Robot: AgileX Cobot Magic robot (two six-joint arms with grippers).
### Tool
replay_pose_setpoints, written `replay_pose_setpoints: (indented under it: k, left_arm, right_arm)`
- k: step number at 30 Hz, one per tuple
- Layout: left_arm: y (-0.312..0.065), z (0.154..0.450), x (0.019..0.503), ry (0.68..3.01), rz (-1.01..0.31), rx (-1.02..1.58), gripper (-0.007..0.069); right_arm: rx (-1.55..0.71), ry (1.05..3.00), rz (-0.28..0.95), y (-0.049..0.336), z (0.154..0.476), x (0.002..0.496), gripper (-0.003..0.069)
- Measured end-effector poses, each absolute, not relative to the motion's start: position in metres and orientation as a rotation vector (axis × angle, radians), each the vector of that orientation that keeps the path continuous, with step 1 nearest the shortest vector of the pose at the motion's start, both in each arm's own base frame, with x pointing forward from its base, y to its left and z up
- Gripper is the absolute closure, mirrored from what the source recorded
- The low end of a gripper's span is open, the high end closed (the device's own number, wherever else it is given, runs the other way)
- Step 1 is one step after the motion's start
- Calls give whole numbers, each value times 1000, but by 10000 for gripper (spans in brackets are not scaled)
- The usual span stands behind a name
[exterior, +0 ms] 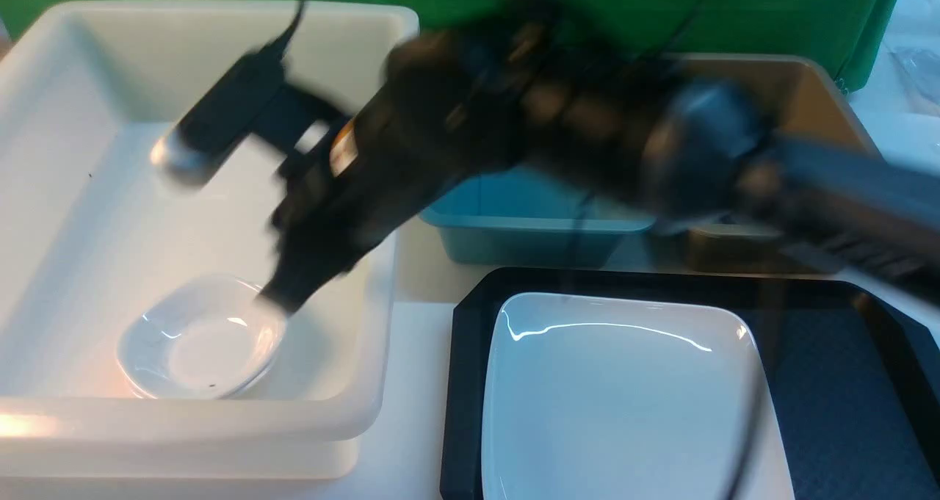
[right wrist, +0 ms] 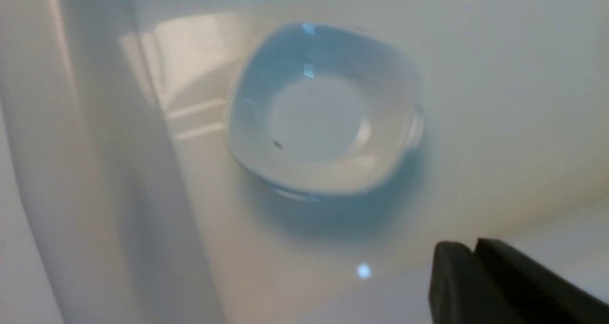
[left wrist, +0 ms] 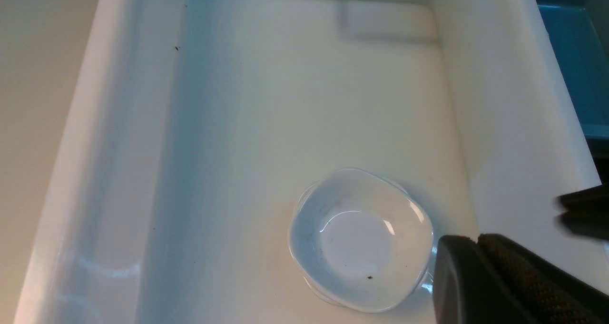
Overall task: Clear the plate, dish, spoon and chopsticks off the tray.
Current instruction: Use the right arm to grab a plate from the dinner plate
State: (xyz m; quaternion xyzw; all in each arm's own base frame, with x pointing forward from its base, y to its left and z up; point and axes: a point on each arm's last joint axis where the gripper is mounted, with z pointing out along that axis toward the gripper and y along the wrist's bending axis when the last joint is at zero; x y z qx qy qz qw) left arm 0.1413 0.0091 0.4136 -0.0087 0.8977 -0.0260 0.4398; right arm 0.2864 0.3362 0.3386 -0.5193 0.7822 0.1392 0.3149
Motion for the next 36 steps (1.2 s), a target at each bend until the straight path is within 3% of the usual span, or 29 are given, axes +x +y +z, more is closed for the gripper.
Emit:
replay_pose_setpoints:
  k: [3, 5, 9, 11, 13, 15, 16, 19, 23, 27, 30, 31, 32, 33, 34, 36]
  left_arm:
    - [9, 414, 141, 2230, -63, -19, 609]
    - [9, 414, 141, 2230, -62, -16, 609]
    - [9, 414, 141, 2229, -63, -15, 609]
    - [8, 414, 141, 2226, -74, -7, 609]
    - [6, 415, 142, 2217, -89, 12, 609]
    - [5, 415, 142, 2209, -110, 21, 609]
    - [4, 415, 142, 2206, -113, 24, 609]
    - [2, 416, 143, 2195, -140, 57, 609]
    - [0, 414, 149, 2207, -177, 64, 609]
    - [-1, 411, 157, 2221, -209, 78, 609]
    - [-1, 409, 160, 2227, -218, 86, 609]
    - [-2, 409, 161, 2227, -233, 86, 609]
    - [-2, 409, 161, 2227, -237, 85, 609]
    - [-2, 409, 162, 2225, -247, 86, 609]
    - [-2, 409, 162, 2225, -247, 86, 609]
    - [-3, 409, 162, 2223, -251, 90, 609]
  right_arm:
    - [-1257, 2135, 317, 290, 372, 293, 627]
    - [-1101, 2223, 260, 221, 408, 296, 632]
    - [-848, 2348, 185, 146, 427, 291, 632]
    - [-655, 2461, 126, 87, 414, 282, 634]
    - [-493, 2557, 112, 53, 392, 271, 636]
    - [-349, 2634, 173, 30, 366, 260, 639]
    - [-350, 2634, 175, 27, 363, 259, 639]
    - [-177, 2792, 416, 5, 302, 239, 639]
    - [-84, 2883, 693, 9, 241, 211, 639]
    - [66, 2909, 729, 12, 204, 194, 615]
    - [153, 2903, 682, 11, 185, 186, 537]
    - [188, 2909, 659, 10, 177, 183, 451]
    - [197, 2906, 655, 10, 175, 183, 428]
    - [228, 2915, 660, 10, 170, 183, 342]
    - [230, 2915, 662, 10, 168, 183, 342]
    - [305, 2918, 731, 13, 162, 187, 257]
